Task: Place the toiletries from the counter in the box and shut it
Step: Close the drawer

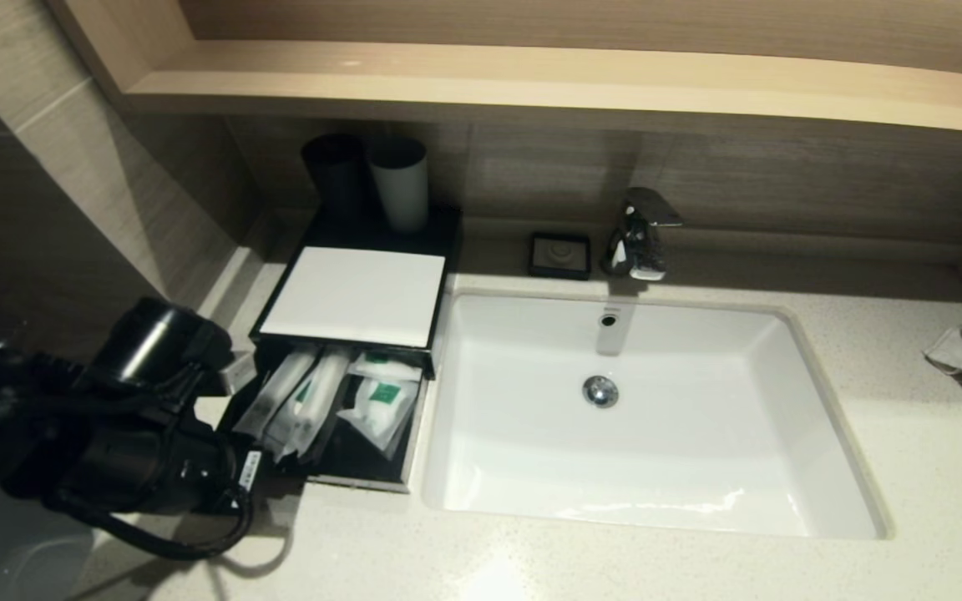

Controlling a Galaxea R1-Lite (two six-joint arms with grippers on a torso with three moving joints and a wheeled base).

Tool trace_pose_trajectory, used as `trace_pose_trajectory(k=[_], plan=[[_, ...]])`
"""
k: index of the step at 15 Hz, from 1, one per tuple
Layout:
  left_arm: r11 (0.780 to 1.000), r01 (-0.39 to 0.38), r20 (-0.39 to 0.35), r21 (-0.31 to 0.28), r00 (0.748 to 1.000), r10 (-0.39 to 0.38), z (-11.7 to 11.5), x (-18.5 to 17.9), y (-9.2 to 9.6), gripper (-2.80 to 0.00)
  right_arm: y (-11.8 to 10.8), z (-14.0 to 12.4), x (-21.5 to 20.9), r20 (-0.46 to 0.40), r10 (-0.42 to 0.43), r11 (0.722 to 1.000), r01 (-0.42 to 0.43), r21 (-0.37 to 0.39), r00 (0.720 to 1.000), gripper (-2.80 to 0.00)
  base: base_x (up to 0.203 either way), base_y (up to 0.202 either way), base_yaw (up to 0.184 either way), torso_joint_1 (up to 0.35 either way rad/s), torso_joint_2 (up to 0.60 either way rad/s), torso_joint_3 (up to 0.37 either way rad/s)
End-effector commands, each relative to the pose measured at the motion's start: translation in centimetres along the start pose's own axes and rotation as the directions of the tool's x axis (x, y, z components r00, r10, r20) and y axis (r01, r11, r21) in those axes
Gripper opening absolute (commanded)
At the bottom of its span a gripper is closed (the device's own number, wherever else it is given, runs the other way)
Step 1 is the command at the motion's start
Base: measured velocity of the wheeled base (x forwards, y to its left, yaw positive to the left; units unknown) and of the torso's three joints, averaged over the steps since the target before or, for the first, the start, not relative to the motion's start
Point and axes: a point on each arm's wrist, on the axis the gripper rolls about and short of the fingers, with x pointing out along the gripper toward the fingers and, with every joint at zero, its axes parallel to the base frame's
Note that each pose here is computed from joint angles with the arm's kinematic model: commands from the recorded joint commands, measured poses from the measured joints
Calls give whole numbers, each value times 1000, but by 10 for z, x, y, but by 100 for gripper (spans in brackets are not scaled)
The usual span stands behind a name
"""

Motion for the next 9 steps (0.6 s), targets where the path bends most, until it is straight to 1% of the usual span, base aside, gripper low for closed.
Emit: trace_pose_trajectory(k=[1, 3, 9], plan=[[1000, -3, -2, -6, 1000, 3, 3, 6, 0, -280, 0, 0, 0, 0, 1, 1000, -1, 0, 1000, -280, 0, 0, 0, 0, 0, 0], [1000, 0, 18, -16, 1000, 1, 8, 10, -1, -280, 0, 0, 0, 0, 0, 1000, 0, 0, 1000, -280, 0, 0, 0, 0, 0, 0], [1000, 12, 81, -21, 997, -11, 21, 21, -4, -280, 0, 0, 0, 0, 1, 1000, -1, 0, 1000, -280, 0, 0, 0, 0, 0, 0]])
